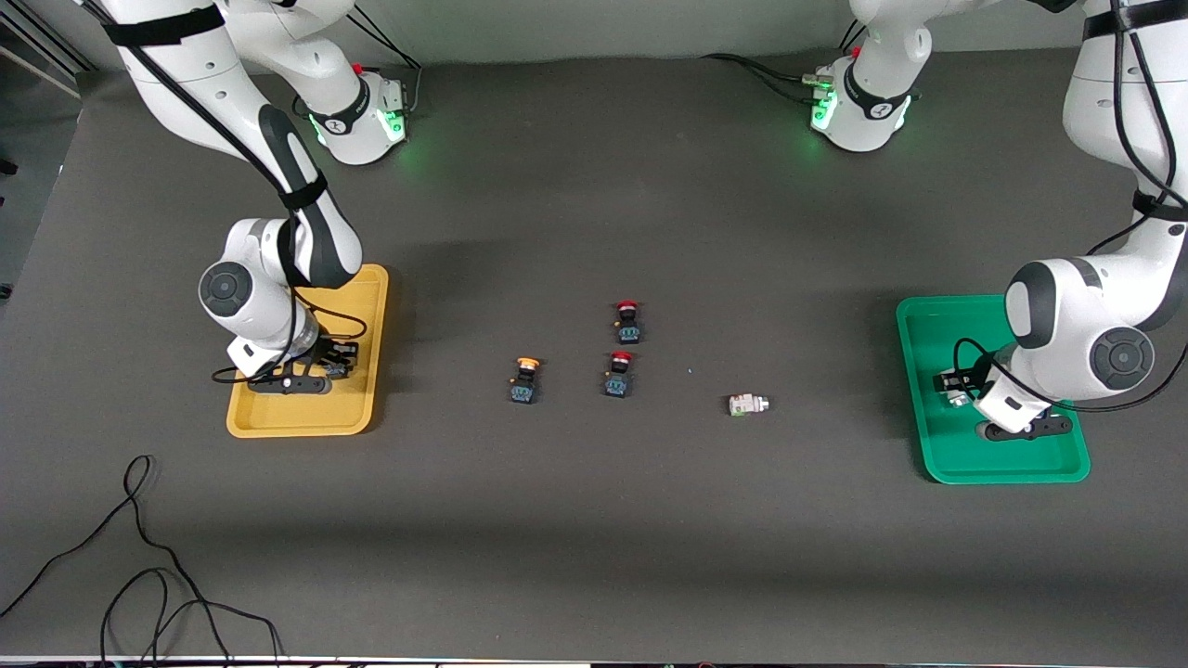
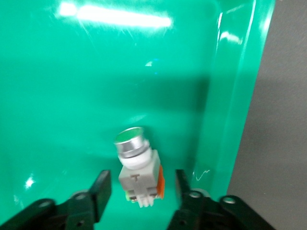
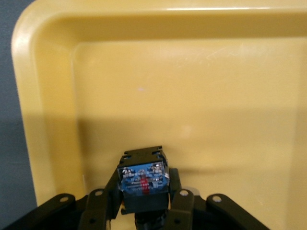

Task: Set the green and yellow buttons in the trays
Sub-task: 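Place the white switch in the green tray while the right gripper places black switch, then grasp the second orange-capped switch with the right gripper while the left gripper reaches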

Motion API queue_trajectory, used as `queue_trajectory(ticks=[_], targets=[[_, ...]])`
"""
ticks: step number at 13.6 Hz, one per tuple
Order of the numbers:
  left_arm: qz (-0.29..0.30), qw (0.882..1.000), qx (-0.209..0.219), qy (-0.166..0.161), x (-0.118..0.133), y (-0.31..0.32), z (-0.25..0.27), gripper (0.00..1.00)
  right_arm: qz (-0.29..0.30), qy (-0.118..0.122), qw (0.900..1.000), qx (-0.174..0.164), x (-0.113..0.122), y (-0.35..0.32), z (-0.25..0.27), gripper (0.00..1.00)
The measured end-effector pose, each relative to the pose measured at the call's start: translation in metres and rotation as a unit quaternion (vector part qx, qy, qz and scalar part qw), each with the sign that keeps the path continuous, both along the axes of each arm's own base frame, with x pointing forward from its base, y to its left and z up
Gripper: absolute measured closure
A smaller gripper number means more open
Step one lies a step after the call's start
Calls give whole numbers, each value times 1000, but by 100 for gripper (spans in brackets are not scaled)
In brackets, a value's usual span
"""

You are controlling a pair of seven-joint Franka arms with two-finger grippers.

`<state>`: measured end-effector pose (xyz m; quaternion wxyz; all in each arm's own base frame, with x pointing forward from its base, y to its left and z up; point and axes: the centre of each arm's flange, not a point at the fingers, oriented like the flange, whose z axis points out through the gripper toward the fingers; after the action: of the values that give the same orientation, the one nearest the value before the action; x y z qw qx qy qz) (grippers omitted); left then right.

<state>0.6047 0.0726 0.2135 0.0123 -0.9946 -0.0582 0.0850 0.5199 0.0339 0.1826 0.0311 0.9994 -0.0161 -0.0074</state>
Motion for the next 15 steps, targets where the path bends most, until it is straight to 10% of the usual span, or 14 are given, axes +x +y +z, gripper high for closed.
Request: queue_trajectory(ticks=[3, 8, 15], targets=[[0, 1000, 4, 10, 8, -1, 55, 1, 0, -1, 1000, 0, 1, 0, 0, 56], [-12, 999, 14, 37, 19, -24, 223, 1, -5, 9, 1000, 16, 12, 6, 26, 3], [-33, 999, 2, 38, 24, -129, 243, 1, -29, 45, 996, 67, 67, 38, 197, 0]])
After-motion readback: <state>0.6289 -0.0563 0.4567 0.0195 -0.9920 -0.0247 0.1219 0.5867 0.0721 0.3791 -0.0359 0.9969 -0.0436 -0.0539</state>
